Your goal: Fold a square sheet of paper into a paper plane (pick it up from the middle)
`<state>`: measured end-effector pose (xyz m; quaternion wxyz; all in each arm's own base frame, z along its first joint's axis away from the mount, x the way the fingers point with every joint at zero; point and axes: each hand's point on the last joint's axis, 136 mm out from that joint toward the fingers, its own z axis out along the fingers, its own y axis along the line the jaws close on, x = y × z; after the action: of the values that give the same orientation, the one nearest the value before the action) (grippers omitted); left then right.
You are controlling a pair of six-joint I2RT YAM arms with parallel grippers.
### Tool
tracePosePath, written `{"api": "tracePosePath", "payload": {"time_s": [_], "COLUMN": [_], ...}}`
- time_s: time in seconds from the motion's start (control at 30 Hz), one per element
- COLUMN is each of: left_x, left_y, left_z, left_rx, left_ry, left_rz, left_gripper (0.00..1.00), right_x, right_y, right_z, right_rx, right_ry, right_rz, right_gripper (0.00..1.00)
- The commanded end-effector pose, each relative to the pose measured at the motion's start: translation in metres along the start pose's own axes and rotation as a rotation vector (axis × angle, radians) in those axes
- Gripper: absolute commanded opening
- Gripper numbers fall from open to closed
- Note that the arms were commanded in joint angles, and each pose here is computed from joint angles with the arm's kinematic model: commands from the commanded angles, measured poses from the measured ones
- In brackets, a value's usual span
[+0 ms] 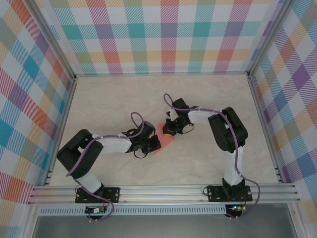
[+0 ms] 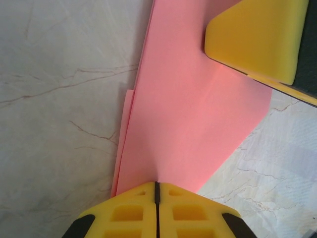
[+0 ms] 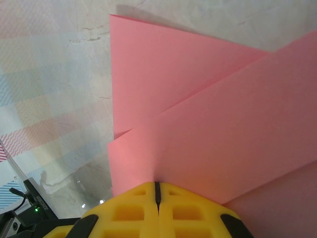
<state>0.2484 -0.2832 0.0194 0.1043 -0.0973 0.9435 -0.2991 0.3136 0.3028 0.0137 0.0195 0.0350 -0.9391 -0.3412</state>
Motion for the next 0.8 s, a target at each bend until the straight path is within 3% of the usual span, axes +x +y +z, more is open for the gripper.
{"api": "tracePosePath", "payload": {"time_s": [0.0, 0.77], "left_x": [0.011, 0.040], "left_y": [0.024, 0.037], "left_z": [0.001, -0.011], "left_rx": [-0.062, -0.038], "left_ry": [0.030, 0.116], "left_rz": [-0.037, -0.059], "left_gripper": [0.06, 0.06], "right_x": [0.019, 0.022], "right_y": [-0.066, -0.073], "right_z": [0.017, 0.019], "right_rx": [0.229, 0.259], "right_ry": [0.054, 0.072], "right_rz": [0.098, 0.115], "right_gripper": [0.00, 0.00]}}
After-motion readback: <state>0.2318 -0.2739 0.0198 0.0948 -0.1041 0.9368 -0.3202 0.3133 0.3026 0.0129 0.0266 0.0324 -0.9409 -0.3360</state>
